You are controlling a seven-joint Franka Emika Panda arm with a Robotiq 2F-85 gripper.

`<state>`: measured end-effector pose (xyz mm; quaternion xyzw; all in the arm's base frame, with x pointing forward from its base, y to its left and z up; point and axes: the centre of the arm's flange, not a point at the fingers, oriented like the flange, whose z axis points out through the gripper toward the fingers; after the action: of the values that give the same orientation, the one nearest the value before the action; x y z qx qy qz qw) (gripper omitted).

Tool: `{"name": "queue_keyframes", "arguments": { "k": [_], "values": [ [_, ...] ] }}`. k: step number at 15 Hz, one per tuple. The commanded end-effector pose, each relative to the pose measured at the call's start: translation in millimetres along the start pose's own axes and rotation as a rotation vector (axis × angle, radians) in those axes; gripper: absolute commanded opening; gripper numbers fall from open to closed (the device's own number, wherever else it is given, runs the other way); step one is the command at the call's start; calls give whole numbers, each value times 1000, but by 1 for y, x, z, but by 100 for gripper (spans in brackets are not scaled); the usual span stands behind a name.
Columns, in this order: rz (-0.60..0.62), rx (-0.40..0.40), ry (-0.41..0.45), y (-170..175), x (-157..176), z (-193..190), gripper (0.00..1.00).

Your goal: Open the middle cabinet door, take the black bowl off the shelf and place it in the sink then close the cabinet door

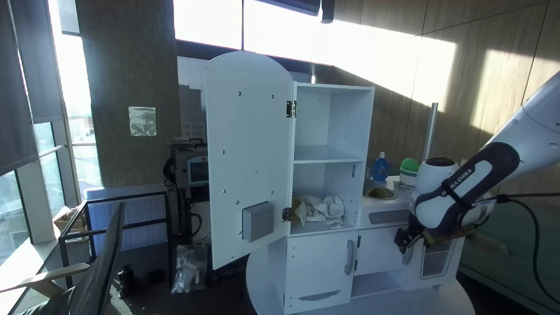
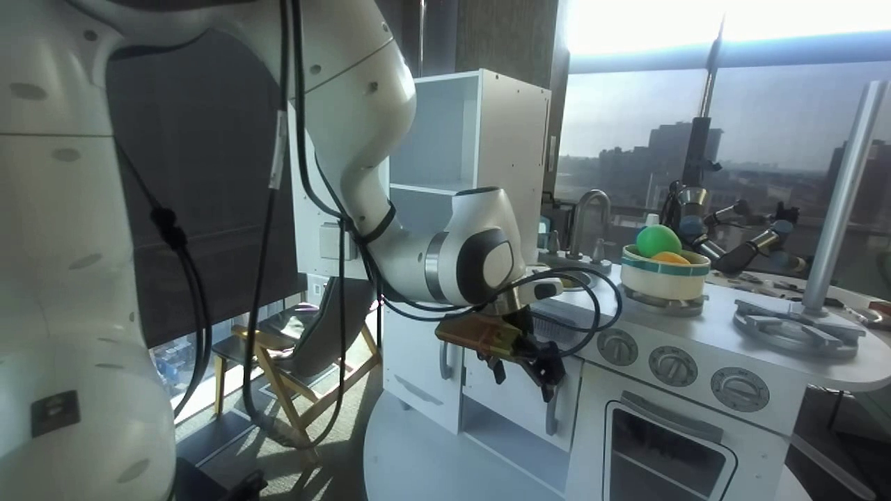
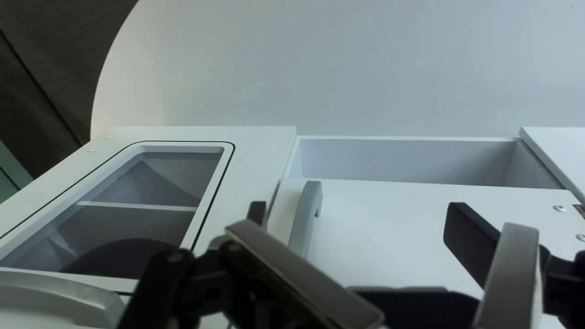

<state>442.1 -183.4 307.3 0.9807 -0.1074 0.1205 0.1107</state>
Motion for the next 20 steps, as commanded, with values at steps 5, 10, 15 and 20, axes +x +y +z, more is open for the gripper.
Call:
{"name": "queue_keyframes", "arguments": {
  "k": [5,10,15,20],
  "values": [
    [-71,-10,11,18,33,20,100],
    [-103,-93,-37,29,41,19,100],
    [-124,-96,-24,27,55,19,100],
    [-154,-97,-34,10,58,27,73]
  ]
}}
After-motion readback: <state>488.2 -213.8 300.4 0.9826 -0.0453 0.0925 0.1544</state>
